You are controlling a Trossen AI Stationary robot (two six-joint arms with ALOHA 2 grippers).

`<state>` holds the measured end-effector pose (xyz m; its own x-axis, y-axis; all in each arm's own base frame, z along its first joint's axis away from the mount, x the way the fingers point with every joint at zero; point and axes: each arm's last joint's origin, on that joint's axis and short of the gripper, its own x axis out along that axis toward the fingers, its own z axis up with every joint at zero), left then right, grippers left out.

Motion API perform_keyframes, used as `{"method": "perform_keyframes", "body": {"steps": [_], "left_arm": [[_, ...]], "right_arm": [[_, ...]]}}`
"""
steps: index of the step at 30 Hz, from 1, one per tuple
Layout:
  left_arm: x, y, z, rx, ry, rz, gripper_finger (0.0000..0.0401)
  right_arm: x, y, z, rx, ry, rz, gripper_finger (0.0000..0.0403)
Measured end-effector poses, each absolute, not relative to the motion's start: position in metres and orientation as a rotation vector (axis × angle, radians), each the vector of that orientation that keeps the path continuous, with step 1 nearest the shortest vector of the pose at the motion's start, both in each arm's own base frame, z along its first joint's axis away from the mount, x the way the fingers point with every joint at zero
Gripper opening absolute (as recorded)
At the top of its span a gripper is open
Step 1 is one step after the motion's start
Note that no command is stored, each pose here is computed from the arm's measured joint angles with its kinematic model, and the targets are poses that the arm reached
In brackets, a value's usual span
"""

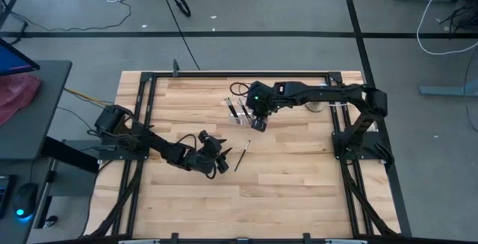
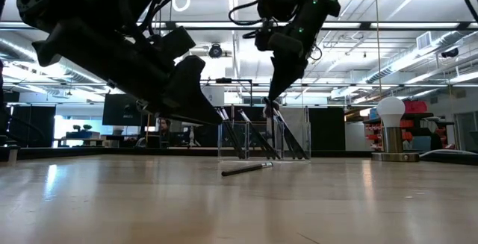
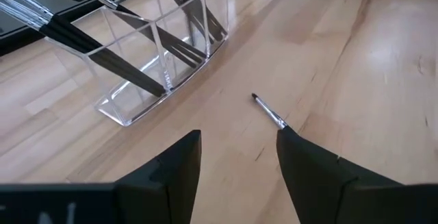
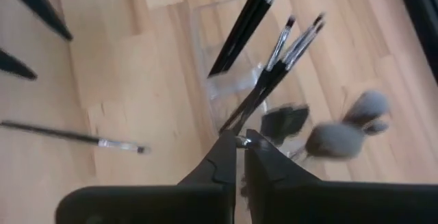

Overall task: Put items in baskets/containers
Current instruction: Put the black liner brush into the transparent organizer, then put the black eyeshadow brush into the transparent organizer

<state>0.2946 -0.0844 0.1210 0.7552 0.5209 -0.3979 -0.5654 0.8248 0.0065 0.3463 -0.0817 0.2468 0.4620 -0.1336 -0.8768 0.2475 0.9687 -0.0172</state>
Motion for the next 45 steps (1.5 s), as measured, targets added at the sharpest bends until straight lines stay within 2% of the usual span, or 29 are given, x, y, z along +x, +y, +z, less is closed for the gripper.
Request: {"method": "perform_keyframes", "body": {"steps": [18, 27, 33, 39, 45], "left_arm": [[0.296, -0.083, 0.122, -0.125, 0.39, 0.599, 0.0197], [0.296, -0.083, 0.122, -0.124, 0.39, 0.599, 0.0197], [0.296, -0.083, 0.122, -0.125, 0.39, 0.599, 0.0197], [0.296, -0.083, 0.122, -0.125, 0.39, 0.599, 0.0197], [0.295, -0.084, 0.122, -0.126, 0.391, 0.592, 0.0197]], "right_arm": [[0.352, -0.099, 0.227, 0.14, 1.107, -0.248, 0.0049], [0.354, -0.102, 0.237, 0.125, 1.025, -0.269, 0.0145], [0.345, -0.103, 0.266, 0.078, 0.909, -0.402, 0.0187], [0.336, -0.083, 0.292, 0.035, 0.829, -0.399, 0.0188], [0.33, -0.019, 0.291, -0.044, 0.763, -0.261, 0.0167]]}}
